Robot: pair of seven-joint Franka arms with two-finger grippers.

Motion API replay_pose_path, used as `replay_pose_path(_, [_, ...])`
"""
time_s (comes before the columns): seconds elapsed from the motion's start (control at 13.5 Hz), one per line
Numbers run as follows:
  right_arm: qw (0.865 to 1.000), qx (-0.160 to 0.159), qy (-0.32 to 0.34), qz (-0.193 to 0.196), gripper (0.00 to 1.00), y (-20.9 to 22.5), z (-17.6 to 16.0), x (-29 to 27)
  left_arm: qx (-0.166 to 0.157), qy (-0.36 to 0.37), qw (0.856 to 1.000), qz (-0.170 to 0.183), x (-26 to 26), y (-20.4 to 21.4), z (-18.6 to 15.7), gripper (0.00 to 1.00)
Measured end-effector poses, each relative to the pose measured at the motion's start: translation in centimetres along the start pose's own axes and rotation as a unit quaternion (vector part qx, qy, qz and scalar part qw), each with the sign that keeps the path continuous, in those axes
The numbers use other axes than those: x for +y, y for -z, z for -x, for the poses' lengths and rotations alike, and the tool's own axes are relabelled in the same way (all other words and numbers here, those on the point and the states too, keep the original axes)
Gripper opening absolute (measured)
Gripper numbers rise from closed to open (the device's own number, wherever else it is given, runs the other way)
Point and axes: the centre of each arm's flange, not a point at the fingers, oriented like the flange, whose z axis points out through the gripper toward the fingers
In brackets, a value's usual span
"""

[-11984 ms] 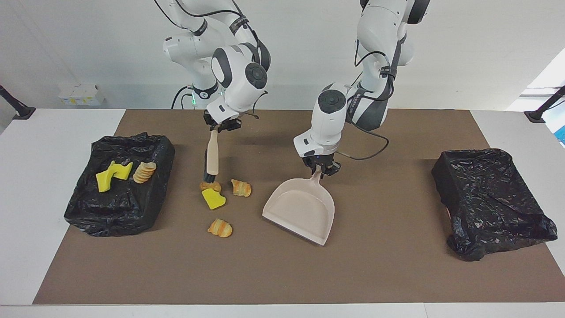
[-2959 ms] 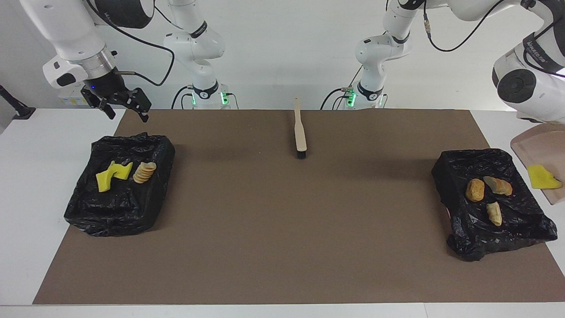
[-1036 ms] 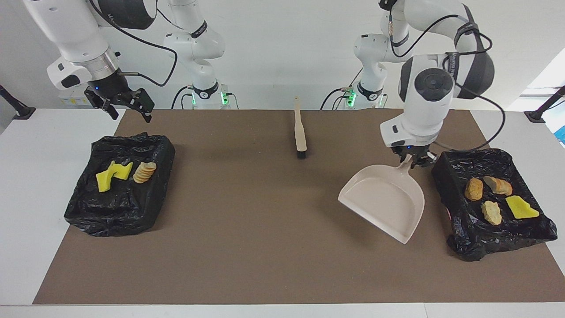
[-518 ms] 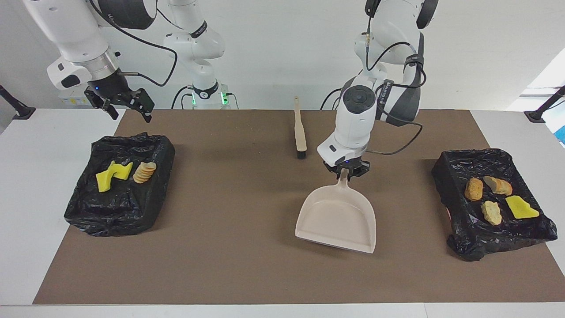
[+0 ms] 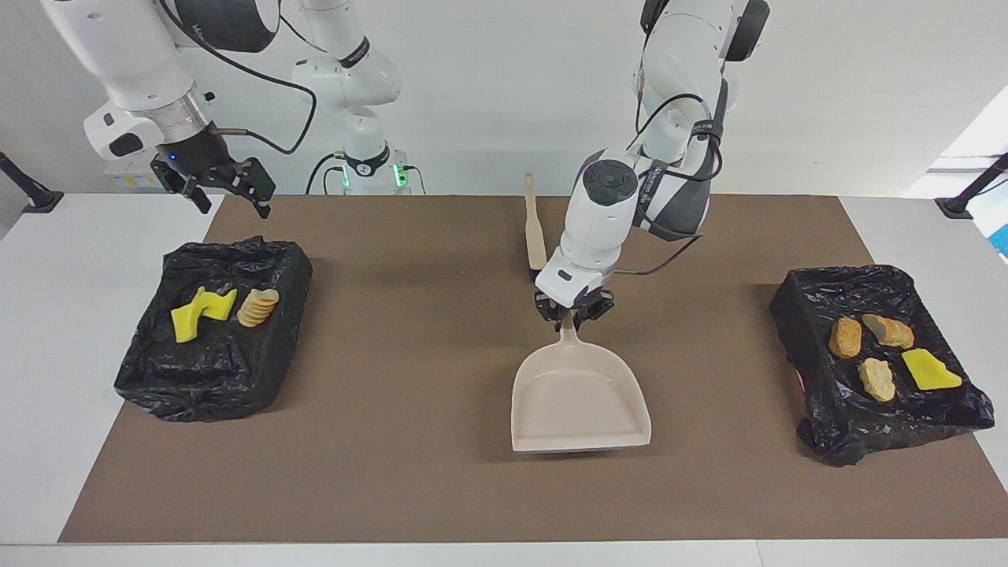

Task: Sweep and dump trash in bin
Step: 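Lower the dustpan onto the mat and open the left gripper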

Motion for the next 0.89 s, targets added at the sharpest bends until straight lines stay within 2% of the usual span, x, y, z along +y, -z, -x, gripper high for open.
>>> replay_pose_path(0.52, [1.000,0.000,0.000,0.000,1.00,0.0,0.0,0.0,-0.023,-0.020,0.999,-0.008,4.7,-4.9,2.0,0.31])
replay_pose_path(0.67, [1.000,0.000,0.000,0.000,1.00,0.0,0.0,0.0,-0.024,-0.024,0.999,-0.008,5.2,-5.1,2.3,0.32])
replay_pose_path(0.74, [1.000,0.000,0.000,0.000,1.00,0.0,0.0,0.0,-0.022,-0.024,0.999,-0.007,5.3,-4.9,2.3,0.36])
replay_pose_path(0.89, [1.000,0.000,0.000,0.000,1.00,0.0,0.0,0.0,-0.017,-0.022,1.000,-0.006,5.1,-4.4,1.8,0.58])
